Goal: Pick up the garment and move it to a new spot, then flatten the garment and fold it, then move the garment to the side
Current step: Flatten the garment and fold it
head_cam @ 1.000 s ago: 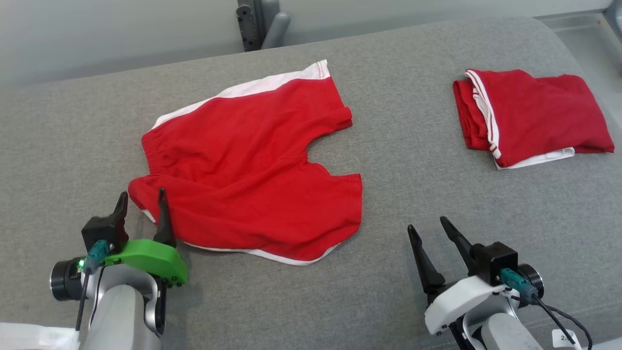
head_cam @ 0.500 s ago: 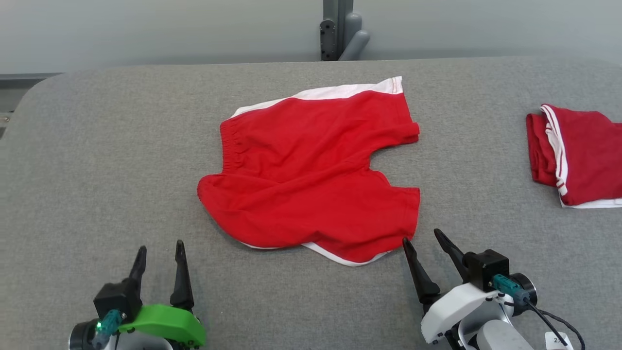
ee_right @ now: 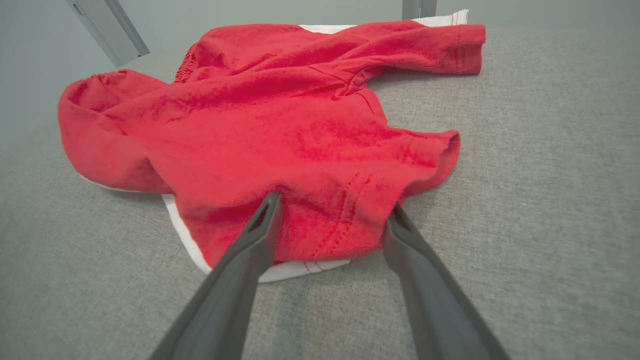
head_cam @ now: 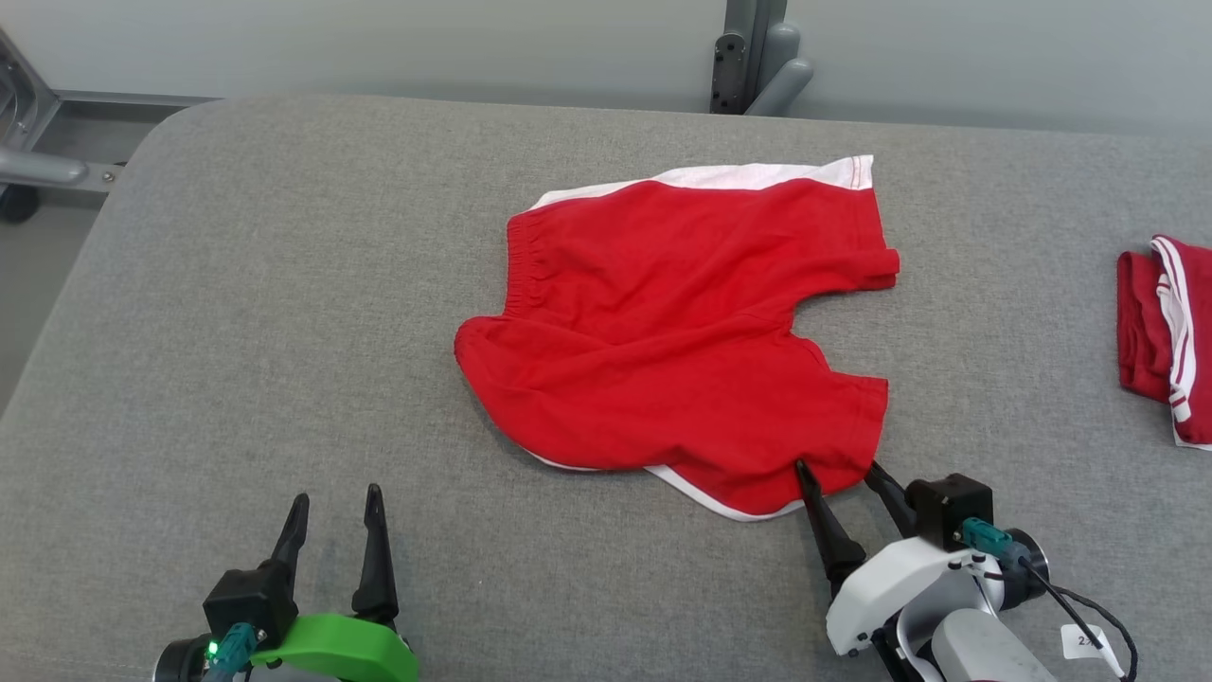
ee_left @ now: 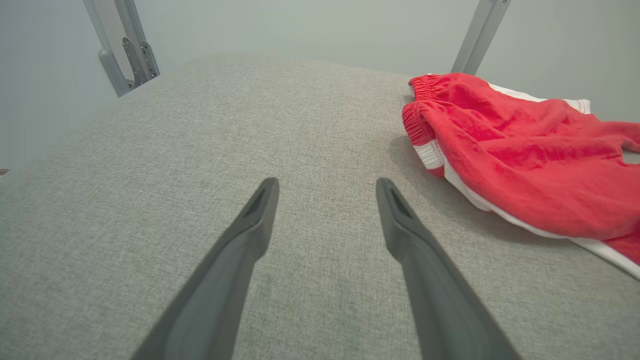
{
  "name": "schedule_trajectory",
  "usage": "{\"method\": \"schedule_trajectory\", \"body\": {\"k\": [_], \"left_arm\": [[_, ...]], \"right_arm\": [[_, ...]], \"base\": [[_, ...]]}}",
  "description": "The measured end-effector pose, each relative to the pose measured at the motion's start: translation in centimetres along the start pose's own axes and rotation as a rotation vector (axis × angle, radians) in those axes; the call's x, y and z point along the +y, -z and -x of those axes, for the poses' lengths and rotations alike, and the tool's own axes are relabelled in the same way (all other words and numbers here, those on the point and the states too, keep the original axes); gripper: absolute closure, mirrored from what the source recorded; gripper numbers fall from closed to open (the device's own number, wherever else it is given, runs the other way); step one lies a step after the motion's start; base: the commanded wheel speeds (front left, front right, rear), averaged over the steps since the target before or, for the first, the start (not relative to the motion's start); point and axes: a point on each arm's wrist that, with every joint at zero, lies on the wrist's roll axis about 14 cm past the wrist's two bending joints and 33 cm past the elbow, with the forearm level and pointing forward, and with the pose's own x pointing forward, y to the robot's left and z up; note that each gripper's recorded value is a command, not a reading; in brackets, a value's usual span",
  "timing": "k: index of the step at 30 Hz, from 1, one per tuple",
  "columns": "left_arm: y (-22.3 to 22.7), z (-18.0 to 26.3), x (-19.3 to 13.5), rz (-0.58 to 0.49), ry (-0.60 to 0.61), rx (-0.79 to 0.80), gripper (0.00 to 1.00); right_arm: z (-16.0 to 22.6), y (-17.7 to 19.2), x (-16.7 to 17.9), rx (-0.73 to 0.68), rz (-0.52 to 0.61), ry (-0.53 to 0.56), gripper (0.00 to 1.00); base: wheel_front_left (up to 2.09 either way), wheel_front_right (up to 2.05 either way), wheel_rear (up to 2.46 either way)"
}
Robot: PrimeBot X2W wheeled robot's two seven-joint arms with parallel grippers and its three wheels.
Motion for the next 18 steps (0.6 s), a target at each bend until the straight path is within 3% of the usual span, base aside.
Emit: {"method": "schedule_trajectory", "body": {"k": [1,2,3,9,13,18], "left_arm": [[-0.1,0.0,0.2,-0.001,-0.006,-0.002,0.00],[-0.1,0.0,0.2,-0.001,-0.007,-0.002,0.00],[0.0,0.0,0.2,0.000,-0.008,-0.001,0.00],[-0.1,-0.3,-0.5,0.004,0.015,-0.004,0.00],[0.2,-0.5,-1.7,0.012,0.052,0.008,0.00],[1.7,-0.6,-3.4,0.016,0.104,0.055,0.00]], "right_arm": [[-0.3,0.1,0.2,0.004,0.002,-0.009,0.54],[-0.4,0.1,0.2,0.006,0.001,-0.010,0.72],[-0.5,0.1,0.1,0.006,0.002,-0.011,1.00],[-0.7,-3.1,0.1,-0.094,-0.022,-0.010,1.00],[-0.7,-5.0,-0.2,-0.142,0.019,-0.026,1.00],[-3.3,-9.8,-2.9,-0.227,0.110,-0.006,1.00]], "base": [[0.00,0.00,0.00],[0.00,0.00,0.00],[0.00,0.00,0.00],[0.00,0.00,0.00],[0.00,0.00,0.00],[0.00,0.00,0.00]]}}
